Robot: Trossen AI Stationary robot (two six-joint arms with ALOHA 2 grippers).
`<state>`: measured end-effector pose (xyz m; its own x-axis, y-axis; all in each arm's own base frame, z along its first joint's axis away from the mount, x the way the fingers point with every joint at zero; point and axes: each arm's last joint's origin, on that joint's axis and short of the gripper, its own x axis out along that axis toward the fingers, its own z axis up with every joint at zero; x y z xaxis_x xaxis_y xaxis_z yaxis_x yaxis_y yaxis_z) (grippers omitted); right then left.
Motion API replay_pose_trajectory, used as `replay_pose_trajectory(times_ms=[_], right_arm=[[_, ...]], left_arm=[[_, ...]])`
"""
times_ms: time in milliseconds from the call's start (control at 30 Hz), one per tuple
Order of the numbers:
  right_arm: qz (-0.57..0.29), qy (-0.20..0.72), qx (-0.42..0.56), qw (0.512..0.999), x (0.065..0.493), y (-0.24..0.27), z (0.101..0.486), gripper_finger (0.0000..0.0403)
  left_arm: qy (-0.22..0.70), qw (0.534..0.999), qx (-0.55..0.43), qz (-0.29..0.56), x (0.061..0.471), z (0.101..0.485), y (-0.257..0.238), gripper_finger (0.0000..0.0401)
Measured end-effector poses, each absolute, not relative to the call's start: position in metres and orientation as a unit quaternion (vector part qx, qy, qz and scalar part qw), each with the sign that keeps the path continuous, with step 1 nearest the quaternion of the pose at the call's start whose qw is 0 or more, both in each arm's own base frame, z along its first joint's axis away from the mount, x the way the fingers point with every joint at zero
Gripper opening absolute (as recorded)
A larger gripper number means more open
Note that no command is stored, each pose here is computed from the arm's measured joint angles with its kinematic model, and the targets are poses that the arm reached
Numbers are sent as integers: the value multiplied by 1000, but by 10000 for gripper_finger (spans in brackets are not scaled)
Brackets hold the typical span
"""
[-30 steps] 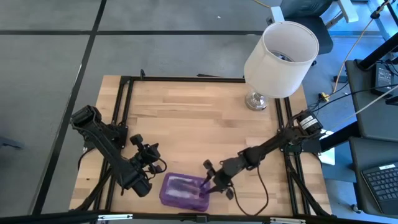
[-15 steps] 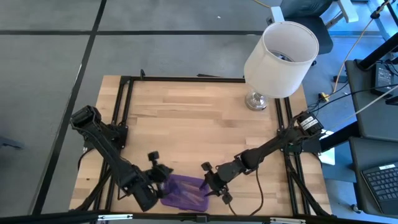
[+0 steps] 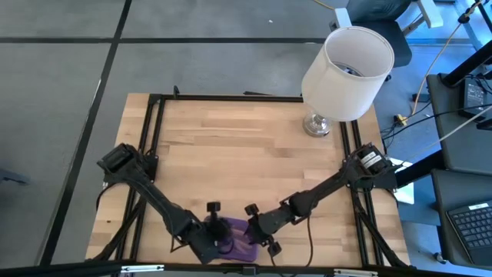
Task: Pick & place school supplies into a supply box
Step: Close the violet box
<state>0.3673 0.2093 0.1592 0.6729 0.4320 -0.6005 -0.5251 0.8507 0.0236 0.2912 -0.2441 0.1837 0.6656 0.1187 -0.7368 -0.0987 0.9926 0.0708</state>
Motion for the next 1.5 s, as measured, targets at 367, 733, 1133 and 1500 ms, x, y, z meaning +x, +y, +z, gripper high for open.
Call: replay_pose_trajectory(times_ms=[367,733,1133,1500], right_arm=[[244,302,-88,917,364,215,160,161],[243,301,-86,918,365,215,158,161],[228,320,-81,916,368,214,144,161],[219,354,-106,903,373,194,140,161]], left_arm=[[418,907,8,45,292,179,-246,3],[453,890,-53,-15,290,184,-250,3],[473,876,-92,-11,302,182,-237,3],[494,862,-114,4,316,167,-227,3]])
